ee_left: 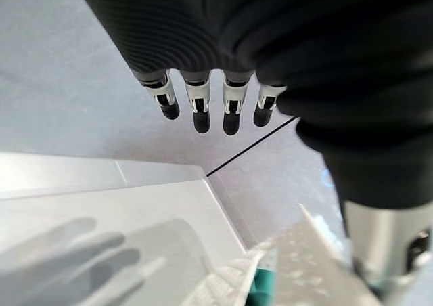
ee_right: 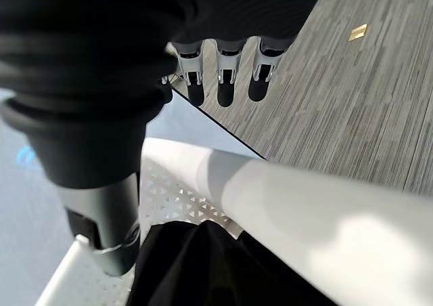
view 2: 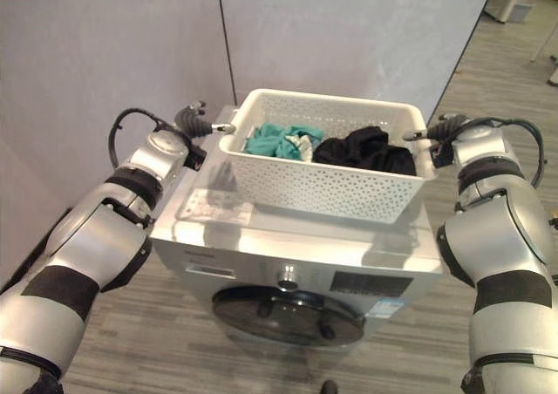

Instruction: Grab the laundry basket,head to the washer,open it,put in the laundry and shut it.

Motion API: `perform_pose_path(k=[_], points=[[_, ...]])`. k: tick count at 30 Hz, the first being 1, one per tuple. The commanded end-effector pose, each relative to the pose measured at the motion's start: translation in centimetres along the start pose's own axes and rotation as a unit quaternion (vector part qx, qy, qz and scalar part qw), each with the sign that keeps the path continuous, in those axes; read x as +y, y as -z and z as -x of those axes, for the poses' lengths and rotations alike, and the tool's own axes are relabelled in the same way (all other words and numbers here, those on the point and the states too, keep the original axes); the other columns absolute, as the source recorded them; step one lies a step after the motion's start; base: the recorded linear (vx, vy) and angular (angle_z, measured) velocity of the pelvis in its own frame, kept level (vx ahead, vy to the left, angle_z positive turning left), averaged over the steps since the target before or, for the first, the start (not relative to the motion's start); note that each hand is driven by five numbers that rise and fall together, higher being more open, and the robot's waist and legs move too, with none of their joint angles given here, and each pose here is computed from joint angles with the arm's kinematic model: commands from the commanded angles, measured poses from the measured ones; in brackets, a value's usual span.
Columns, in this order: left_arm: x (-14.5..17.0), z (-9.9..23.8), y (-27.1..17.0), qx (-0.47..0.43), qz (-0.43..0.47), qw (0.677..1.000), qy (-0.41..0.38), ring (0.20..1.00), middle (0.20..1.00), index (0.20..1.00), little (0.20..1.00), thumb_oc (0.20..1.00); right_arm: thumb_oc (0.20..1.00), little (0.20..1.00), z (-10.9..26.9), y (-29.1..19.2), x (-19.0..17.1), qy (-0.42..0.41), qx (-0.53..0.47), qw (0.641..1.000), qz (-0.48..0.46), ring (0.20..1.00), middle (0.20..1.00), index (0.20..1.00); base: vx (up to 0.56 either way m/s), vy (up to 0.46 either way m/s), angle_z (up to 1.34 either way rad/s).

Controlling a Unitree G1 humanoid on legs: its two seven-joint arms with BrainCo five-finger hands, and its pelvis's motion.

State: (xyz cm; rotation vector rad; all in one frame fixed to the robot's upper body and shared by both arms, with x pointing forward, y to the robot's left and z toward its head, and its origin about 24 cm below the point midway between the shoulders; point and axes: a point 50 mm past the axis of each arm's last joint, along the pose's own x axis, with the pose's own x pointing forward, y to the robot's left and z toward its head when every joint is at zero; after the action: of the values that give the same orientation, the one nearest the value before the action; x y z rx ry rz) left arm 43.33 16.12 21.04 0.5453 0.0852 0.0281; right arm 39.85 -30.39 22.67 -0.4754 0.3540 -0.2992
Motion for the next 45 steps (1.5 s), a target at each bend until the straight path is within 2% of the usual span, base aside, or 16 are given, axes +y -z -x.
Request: perform_pose_path(k=[1,6,8,12,17,19,21,25,28,29,32,33,34,35,40,45], points=[[5.5,0.7,-5.7,-0.108,0.036,0.99,-0.079,1.0,1.0,1.0,1.0,1.0,1.0,1.0,2.4,-5.1,-6.0,0.095,-0.102,0.99,-0.032,1.0,1.0,1.0,0.0,-0.004,-0.03],[8.7,2.6,-6.9,-0.221,0.063,0.965,-0.126,1.0,1.0,1.0,1.0,1.0,1.0,1.0,3.4,-4.7,-8.9,0.126,-0.181,0.974,-0.059,1.0,1.0,1.0,-0.01,-0.009,-0.04],[11.0,5.7,-4.6,-0.285,0.044,0.944,-0.162,1.0,1.0,1.0,1.0,1.0,1.0,1.0,5.0,-2.3,-10.7,0.151,-0.233,0.96,-0.016,1.0,1.0,1.0,-0.02,-0.007,0.0],[13.2,9.6,1.2,-0.277,-0.006,0.938,-0.208,1.0,1.0,1.0,1.0,1.0,1.0,1.0,7.5,2.9,-11.1,0.162,-0.268,0.95,0.01,1.0,1.0,1.0,0.02,-0.014,0.01],[17.3,17.8,12.4,-0.127,-0.133,0.928,-0.325,1.0,1.0,1.0,1.0,1.0,1.0,1.0,12.6,12.9,-12.7,0.222,-0.21,0.951,0.047,1.0,1.0,1.0,0.03,-0.011,-0.01],[17.6,19.8,14.6,-0.088,-0.138,0.923,-0.347,1.0,1.0,1.0,1.0,1.0,1.0,1.0,13.4,14.6,-12.5,0.233,-0.188,0.953,0.052,1.0,1.0,1.0,0.06,-0.015,-0.06],[18.2,24.8,20.7,0.033,-0.118,0.911,-0.393,1.0,1.0,1.0,1.0,1.0,1.0,1.0,14.8,18.9,-11.5,0.253,-0.116,0.957,0.083,1.0,1.0,1.0,0.02,-0.02,-0.01],[17.4,29.3,25.8,0.151,-0.099,0.903,-0.39,1.0,1.0,1.0,1.0,1.0,1.0,1.0,16.0,23.1,-8.6,0.215,-0.048,0.973,0.067,1.0,1.0,1.0,-0.02,-0.021,-0.05],[14.9,32.9,30.4,0.258,-0.033,0.901,-0.347,1.0,1.0,1.0,1.0,1.0,1.0,1.0,18.0,27.3,-7.2,0.179,0.035,0.981,0.066,1.0,1.0,1.0,-0.04,-0.025,0.05],[11.9,34.7,33.8,0.326,0.047,0.891,-0.313,1.0,1.0,1.0,1.0,1.0,1.0,1.0,19.2,29.8,-6.3,0.142,0.1,0.98,0.095,1.0,1.0,1.0,-0.06,-0.029,0.15],[8.8,34.8,36.4,0.37,0.122,0.874,-0.29,1.0,1.0,1.0,1.0,1.0,1.0,1.0,18.9,32.0,-4.4,0.089,0.144,0.981,0.09,1.0,1.0,1.0,-0.09,-0.032,0.09],[5.8,34.2,37.9,0.395,0.18,0.859,-0.271,1.0,1.0,1.0,1.0,1.0,1.0,1.0,18.8,34.8,-0.5,-0.036,0.193,0.976,0.093,1.0,1.0,1.0,-0.06,-0.026,0.0],[5.9,34.2,37.9,0.394,0.18,0.859,-0.271,1.0,1.0,1.0,1.0,1.0,1.0,1.0,18.8,34.8,-0.5,-0.036,0.193,0.976,0.093,1.0,1.0,1.0,-0.09,-0.05,0.0],[2.5,34.4,39.4,0.434,0.23,0.833,-0.255,1.0,1.0,1.0,1.0,1.0,1.0,1.0,19.4,37.5,2.5,-0.127,0.246,0.956,0.098,1.0,1.0,1.0,-0.05,-0.032,0.03],[-3.8,33.8,40.8,0.518,0.262,0.79,-0.197,1.0,1.0,1.0,1.0,1.0,1.0,1.0,19.8,42.7,10.5,-0.25,0.363,0.877,0.189,1.0,1.0,1.0,-0.01,-0.028,-0.03],[-10.8,33.7,39.9,0.575,0.2,0.792,-0.036,1.0,1.0,1.0,1.0,1.0,1.0,1.0,23.7,44.3,18.3,-0.373,0.408,0.788,0.27,1.0,1.0,1.0,0.03,-0.025,0.01]])
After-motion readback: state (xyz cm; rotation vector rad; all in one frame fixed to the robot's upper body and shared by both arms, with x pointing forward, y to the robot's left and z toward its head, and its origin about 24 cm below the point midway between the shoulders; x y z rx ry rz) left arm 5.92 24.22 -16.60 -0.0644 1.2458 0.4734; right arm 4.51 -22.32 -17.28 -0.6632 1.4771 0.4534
